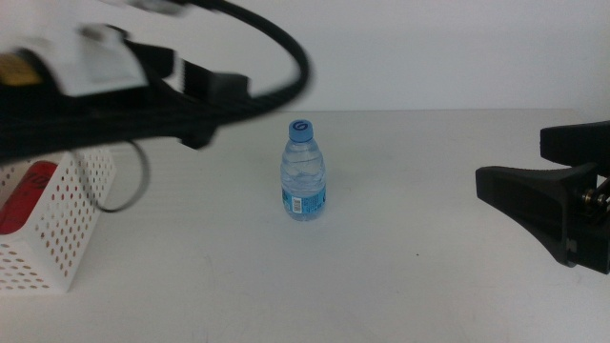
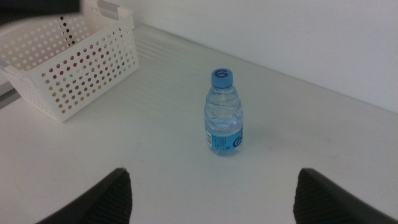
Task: Use arms to grab the bottles and put them into the dustbin to the left of the table.
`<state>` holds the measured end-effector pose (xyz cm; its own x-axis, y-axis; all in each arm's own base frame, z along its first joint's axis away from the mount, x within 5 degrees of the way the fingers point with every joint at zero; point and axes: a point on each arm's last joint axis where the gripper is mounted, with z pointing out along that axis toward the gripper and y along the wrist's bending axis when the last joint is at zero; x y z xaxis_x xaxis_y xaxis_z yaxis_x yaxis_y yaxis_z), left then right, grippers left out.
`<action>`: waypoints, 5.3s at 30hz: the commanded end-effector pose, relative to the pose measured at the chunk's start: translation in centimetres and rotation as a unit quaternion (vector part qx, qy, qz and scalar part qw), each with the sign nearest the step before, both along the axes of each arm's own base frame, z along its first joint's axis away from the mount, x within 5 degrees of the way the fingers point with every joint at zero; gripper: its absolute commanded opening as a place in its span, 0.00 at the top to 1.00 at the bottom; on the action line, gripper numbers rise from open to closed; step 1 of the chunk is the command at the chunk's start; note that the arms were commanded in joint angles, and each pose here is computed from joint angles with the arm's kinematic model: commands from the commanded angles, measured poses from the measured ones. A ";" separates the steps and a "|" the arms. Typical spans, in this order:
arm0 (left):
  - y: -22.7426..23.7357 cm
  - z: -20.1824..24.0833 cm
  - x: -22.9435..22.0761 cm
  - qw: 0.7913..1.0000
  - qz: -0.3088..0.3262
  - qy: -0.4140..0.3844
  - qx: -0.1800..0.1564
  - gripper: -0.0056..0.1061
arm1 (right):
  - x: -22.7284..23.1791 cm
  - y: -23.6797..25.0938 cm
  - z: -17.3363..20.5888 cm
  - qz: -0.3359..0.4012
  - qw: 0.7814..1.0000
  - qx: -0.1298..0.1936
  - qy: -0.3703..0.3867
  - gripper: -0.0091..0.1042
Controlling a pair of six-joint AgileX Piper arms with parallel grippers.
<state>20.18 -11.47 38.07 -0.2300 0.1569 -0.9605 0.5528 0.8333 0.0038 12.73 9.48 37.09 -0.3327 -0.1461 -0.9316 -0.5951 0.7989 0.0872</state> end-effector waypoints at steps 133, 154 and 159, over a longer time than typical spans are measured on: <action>-3.3 -9.9 6.5 0.995 0.026 -0.085 -0.045 0.99 | 0.1 -0.2 1.6 -0.009 0.999 0.027 -0.046 0.32; 5.5 -0.8 6.6 0.968 0.166 0.137 0.127 0.99 | 0.1 -0.2 1.6 -0.009 0.999 0.026 -0.046 0.32; 8.4 1.0 8.4 0.950 0.203 0.177 0.161 0.99 | 0.1 -0.2 1.6 -0.009 0.999 0.026 -0.046 0.32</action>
<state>28.51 -3.80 35.87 -0.7161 0.2684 -0.6444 0.2303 0.9623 0.1449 12.74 9.47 37.09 -0.3347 -0.1434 -0.9314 -0.5935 0.7998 0.0901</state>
